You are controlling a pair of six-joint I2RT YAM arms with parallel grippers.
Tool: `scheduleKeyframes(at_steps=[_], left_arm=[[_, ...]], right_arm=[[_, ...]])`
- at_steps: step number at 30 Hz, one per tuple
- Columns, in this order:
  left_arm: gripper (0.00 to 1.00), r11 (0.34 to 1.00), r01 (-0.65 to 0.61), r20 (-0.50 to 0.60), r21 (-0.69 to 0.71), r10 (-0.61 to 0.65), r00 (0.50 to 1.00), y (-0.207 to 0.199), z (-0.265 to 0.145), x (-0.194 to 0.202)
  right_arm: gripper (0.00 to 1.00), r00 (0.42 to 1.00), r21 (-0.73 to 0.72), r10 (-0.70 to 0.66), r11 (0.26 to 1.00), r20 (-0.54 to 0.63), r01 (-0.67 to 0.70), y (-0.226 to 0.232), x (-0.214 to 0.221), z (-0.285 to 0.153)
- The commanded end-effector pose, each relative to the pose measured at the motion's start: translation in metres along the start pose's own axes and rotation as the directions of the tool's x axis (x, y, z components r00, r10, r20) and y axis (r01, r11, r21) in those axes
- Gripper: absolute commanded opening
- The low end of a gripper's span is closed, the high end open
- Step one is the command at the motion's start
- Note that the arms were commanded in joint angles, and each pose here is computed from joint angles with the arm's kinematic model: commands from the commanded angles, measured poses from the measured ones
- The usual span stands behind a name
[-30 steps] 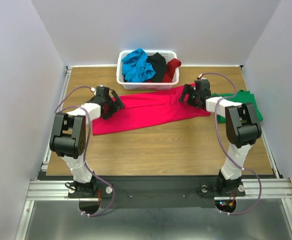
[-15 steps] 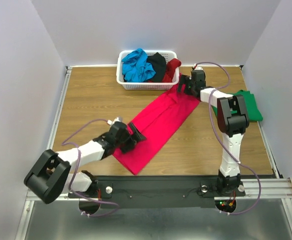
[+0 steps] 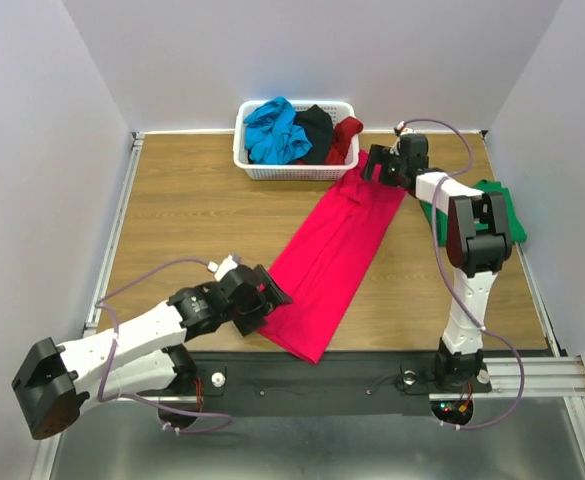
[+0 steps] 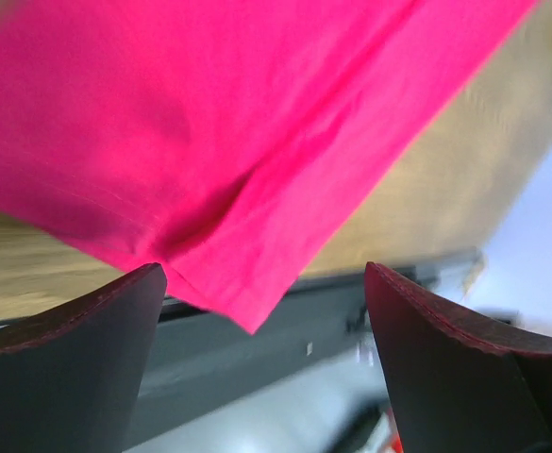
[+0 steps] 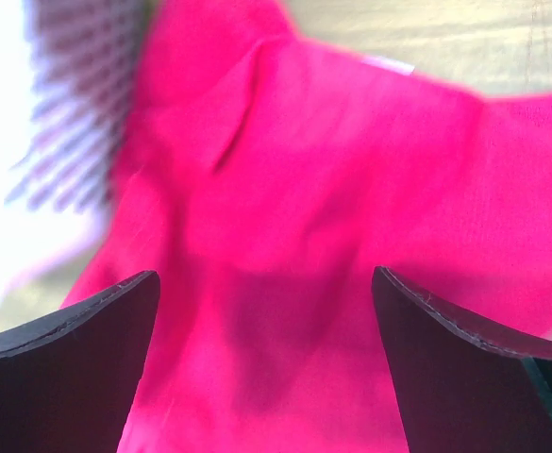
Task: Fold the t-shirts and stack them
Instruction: Fold the tshirt
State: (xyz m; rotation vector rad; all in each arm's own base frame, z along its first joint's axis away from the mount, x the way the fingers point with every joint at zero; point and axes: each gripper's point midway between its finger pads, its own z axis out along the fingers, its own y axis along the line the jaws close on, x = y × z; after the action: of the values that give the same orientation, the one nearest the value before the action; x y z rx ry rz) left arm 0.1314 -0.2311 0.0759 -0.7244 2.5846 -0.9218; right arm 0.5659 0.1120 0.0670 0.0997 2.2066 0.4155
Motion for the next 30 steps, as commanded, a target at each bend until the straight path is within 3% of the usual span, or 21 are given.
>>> scheduleKeyframes(at_steps=[1, 3, 6, 8, 11, 12, 16, 19, 22, 23, 28, 30], left_arm=[[0.98, 0.981, -0.001, 0.261, -0.194, 0.052, 0.964, 0.011, -0.027, -0.053], [0.98, 0.961, 0.025, 0.321, -0.276, 0.067, 0.945, 0.029, -0.032, -0.068], [0.98, 0.952, 0.051, 0.35, -0.303, 0.061, 0.935, 0.045, -0.028, -0.086], [0.98, 0.951, 0.053, 0.327, -0.306, 0.053, 0.944, 0.059, -0.022, -0.088], [0.98, 0.955, 0.083, 0.306, -0.286, 0.009, 0.952, 0.075, -0.01, -0.093], [0.98, 0.966, 0.068, 0.297, -0.248, 0.009, 0.955, 0.069, -0.005, -0.093], [0.97, 0.97, 0.014, 0.197, -0.244, 0.035, 0.98, 0.076, 0.012, -0.077], [0.89, 0.949, -0.004, 0.161, -0.314, 0.057, 0.985, 0.089, 0.017, -0.073], [0.75, 0.935, -0.025, 0.141, -0.354, 0.08, 0.987, 0.093, 0.02, -0.073], [0.65, 0.934, -0.026, 0.142, -0.355, 0.082, 0.987, 0.093, 0.02, -0.074], [0.47, 0.94, -0.052, 0.131, -0.338, 0.101, 0.986, 0.091, 0.02, -0.073], [0.35, 0.938, -0.072, 0.117, -0.339, 0.118, 0.986, 0.092, 0.02, -0.071]], right_arm=[[1.0, 0.987, -0.151, -0.066, 0.985, 0.145, 0.088, 0.052, -0.064, -0.077], [1.0, 0.978, -0.212, -0.057, 0.972, 0.202, 0.1, 0.075, -0.081, -0.122], [1.0, 0.989, -0.243, -0.061, 0.966, 0.131, 0.091, 0.098, -0.035, -0.157], [1.0, 0.98, -0.25, -0.131, 0.954, 0.147, 0.165, 0.139, -0.009, -0.2], [1.0, 0.979, -0.355, -0.181, 0.913, 0.095, 0.203, 0.186, 0.06, -0.248], [1.0, 0.986, -0.37, -0.167, 0.915, 0.015, 0.161, 0.184, 0.098, -0.251], [1.0, 0.941, -0.491, -0.321, 0.84, -0.107, 0.231, 0.226, 0.201, -0.297], [1.0, 0.886, -0.518, -0.431, 0.805, -0.174, 0.29, 0.241, 0.256, -0.313], [1.0, 0.807, -0.558, -0.56, 0.737, -0.189, 0.381, 0.26, 0.313, -0.336], [1.0, 0.79, -0.565, -0.58, 0.726, -0.197, 0.392, 0.263, 0.325, -0.339], [0.99, 0.724, -0.526, -0.644, 0.716, -0.245, 0.459, 0.247, 0.362, -0.339], [0.97, 0.704, -0.535, -0.665, 0.7, -0.249, 0.472, 0.246, 0.373, -0.344]])
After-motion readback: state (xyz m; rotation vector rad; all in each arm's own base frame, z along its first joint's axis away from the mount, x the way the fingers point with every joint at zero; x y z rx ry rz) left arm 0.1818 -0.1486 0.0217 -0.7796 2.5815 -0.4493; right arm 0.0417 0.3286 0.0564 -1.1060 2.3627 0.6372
